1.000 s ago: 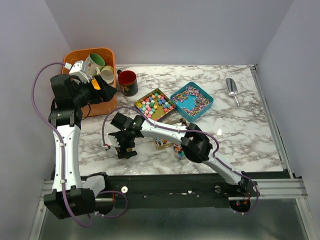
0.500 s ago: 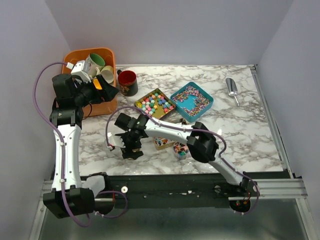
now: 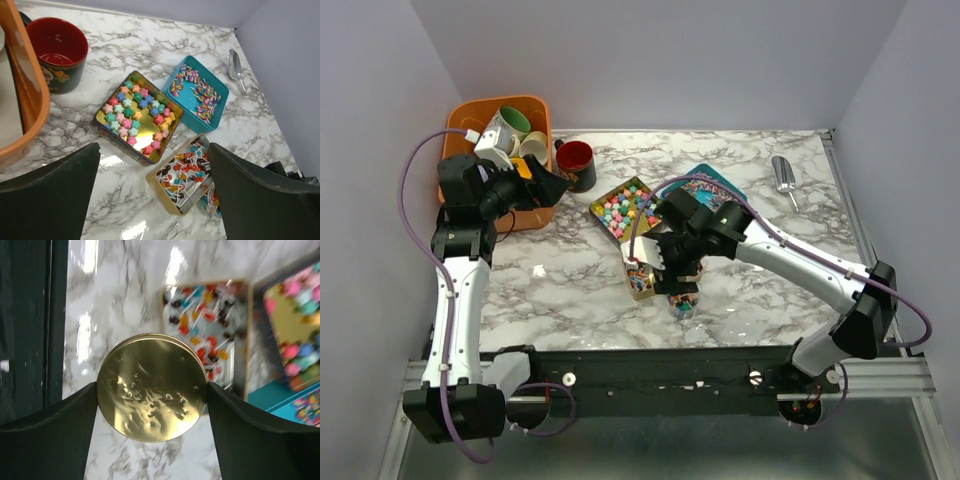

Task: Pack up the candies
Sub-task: Close the bottle lid on the packing bottle.

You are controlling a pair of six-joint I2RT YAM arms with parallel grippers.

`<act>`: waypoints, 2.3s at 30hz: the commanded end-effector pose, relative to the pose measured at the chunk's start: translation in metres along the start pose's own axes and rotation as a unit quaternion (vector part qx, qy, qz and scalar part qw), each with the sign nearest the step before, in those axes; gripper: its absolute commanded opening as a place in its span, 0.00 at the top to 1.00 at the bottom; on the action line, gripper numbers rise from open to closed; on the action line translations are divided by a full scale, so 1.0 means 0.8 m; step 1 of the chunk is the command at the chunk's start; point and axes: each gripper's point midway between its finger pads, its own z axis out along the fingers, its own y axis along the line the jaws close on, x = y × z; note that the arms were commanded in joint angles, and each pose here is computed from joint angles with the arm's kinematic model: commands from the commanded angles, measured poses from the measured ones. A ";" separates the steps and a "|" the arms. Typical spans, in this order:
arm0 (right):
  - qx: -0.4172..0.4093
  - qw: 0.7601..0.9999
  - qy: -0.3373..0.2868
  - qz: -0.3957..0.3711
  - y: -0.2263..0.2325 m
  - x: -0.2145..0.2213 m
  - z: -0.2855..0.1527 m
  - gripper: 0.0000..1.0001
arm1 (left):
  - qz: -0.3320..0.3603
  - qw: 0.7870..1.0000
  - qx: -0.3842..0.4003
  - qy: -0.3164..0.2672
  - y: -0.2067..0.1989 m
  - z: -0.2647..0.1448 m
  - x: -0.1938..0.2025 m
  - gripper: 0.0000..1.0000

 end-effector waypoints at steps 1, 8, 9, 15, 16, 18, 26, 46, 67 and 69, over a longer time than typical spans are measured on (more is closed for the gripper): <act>-0.037 0.993 0.104 0.035 0.052 0.107 0.008 0.21 | 0.009 0.999 0.039 -0.001 -0.026 0.003 0.019 0.01; -0.029 0.992 0.113 0.036 0.059 0.129 0.014 0.21 | -0.004 0.999 0.042 0.032 -0.017 0.009 0.064 0.01; -0.027 0.993 0.109 0.035 0.056 0.127 0.016 0.21 | -0.004 0.999 0.042 0.033 -0.017 0.008 0.067 0.01; -0.027 0.994 0.102 0.008 0.053 0.134 0.030 0.22 | -0.006 0.998 0.034 0.059 -0.004 0.009 0.095 0.01; -0.028 0.994 0.101 -0.003 0.053 0.136 0.030 0.22 | -0.008 0.997 0.029 0.069 0.000 0.008 0.102 0.01; -0.025 0.995 0.096 -0.015 0.056 0.138 0.032 0.22 | -0.005 0.997 0.021 0.075 0.005 0.010 0.105 0.01; -0.011 0.998 0.053 -0.016 0.038 0.105 0.026 0.23 | 0.000 0.997 -0.001 0.076 0.021 0.009 0.094 0.01; -0.049 0.995 0.068 -0.049 0.050 0.094 0.037 0.25 | -0.014 0.998 -0.009 0.063 0.029 0.007 0.096 0.01; -0.027 0.989 0.131 -0.062 0.043 0.133 0.074 0.26 | -0.029 0.998 -0.020 0.056 0.042 0.009 0.090 0.01; -0.024 0.988 0.136 -0.062 0.042 0.138 0.077 0.26 | -0.030 0.998 -0.020 0.058 0.043 0.010 0.091 0.01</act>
